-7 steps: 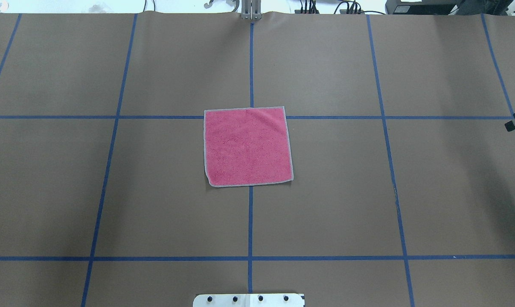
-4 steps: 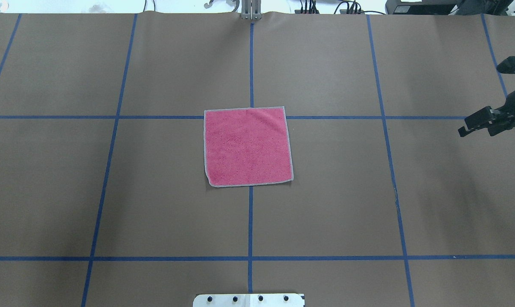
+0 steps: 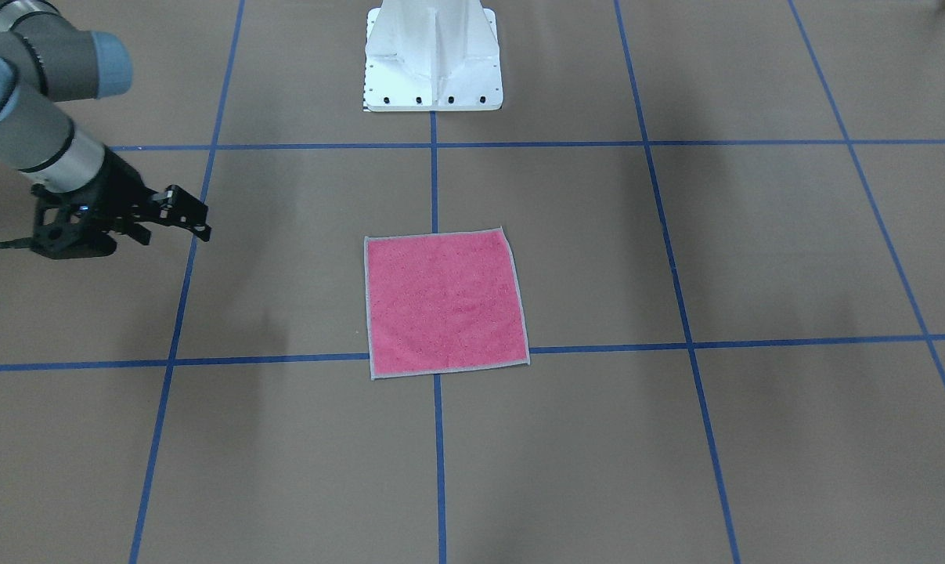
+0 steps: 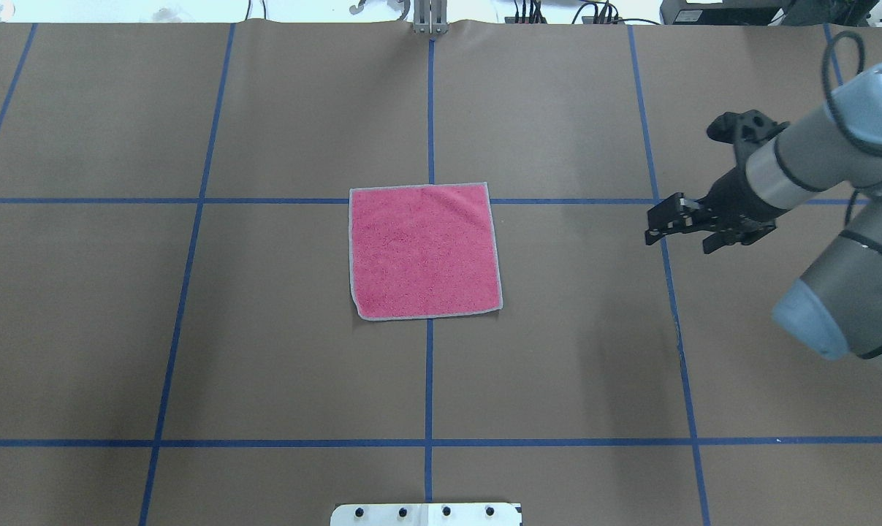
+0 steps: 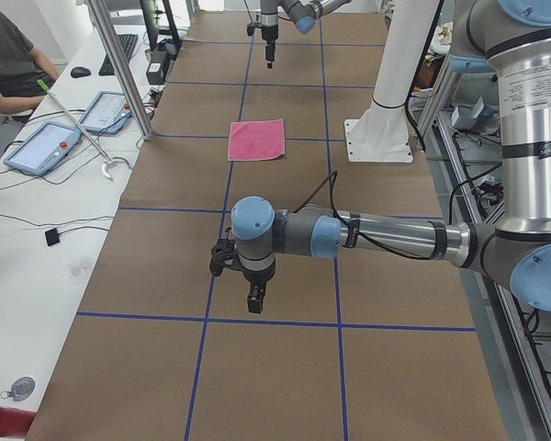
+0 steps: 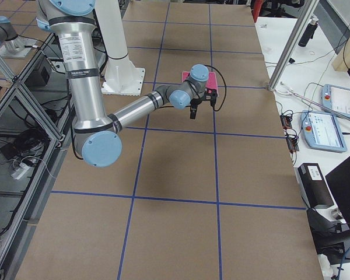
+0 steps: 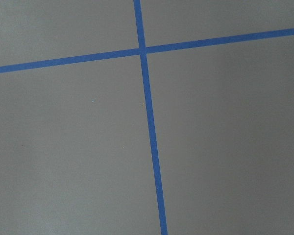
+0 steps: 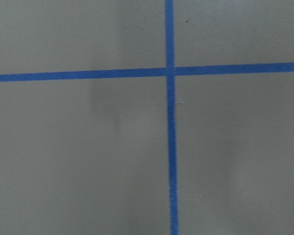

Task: Fold towel twice with both arms
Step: 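Move the right gripper to the pink towel's corner nearest it, then pinch the towel corner with the right gripper while the left arm approaches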

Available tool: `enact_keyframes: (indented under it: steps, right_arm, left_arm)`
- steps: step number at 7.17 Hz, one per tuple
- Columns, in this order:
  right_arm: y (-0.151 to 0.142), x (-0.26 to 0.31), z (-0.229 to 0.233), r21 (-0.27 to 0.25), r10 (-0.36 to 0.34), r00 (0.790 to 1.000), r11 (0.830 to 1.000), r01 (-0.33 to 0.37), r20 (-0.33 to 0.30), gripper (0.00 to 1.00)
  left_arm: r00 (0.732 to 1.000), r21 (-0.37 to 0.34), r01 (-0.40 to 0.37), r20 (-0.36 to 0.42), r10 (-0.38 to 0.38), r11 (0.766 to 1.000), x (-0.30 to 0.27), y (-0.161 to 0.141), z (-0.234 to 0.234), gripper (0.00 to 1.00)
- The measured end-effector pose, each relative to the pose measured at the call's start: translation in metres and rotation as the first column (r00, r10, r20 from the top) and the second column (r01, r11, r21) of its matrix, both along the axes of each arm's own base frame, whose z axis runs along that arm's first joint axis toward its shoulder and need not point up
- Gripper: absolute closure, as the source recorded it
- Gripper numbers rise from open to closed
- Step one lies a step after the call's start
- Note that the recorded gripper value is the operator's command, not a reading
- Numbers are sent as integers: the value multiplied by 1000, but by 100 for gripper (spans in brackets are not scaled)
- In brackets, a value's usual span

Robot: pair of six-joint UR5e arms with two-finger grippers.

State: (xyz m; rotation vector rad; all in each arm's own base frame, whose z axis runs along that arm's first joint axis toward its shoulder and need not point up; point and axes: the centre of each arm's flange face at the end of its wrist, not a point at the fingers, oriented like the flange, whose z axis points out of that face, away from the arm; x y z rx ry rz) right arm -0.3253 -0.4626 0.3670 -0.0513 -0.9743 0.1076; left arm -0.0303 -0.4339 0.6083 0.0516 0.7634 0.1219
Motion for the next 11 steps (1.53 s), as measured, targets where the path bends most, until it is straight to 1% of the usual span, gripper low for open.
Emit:
enact_keyframes:
  steps: [1,3,4,5,6,8,9,10,11]
  right_arm:
    - [16,-44,-31,-35,58,998,998,-58,3,0]
    - [48,-110,-71,-89,146,989,985,-145,10,1]
    - [59,-131,-82,-125,183,983,976,-180,12,1]
    - [67,-146,-89,-162,216,976,964,-212,9,2]
    - [73,-157,-91,-185,232,973,956,-227,5,4]
    - [76,-178,-97,-218,271,962,939,-266,-7,15]
    - [72,-188,-100,-232,292,956,929,-287,-15,23]
    - [71,-193,-101,-234,304,952,925,-300,-18,0]
    - [73,-198,-101,-227,310,951,925,-304,-11,0]
  left_arm:
    - [1000,11,0,-1,0,1000,0,-4,-4,0]
    - [1000,27,10,-13,-10,1000,6,-20,-20,0]
    - [999,16,25,-35,-25,1000,15,-28,-31,0]
    - [997,-4,57,-61,-57,998,29,-37,-45,0]
    - [992,-20,96,-85,-97,995,51,-46,-61,0]
    - [975,-67,167,-140,-175,984,106,-54,-93,0]
    - [967,-79,180,-169,-191,980,133,-61,-112,0]
    - [960,-101,189,-190,-206,977,156,-68,-131,0]
    - [954,-136,193,-203,-218,972,178,-71,-147,0]
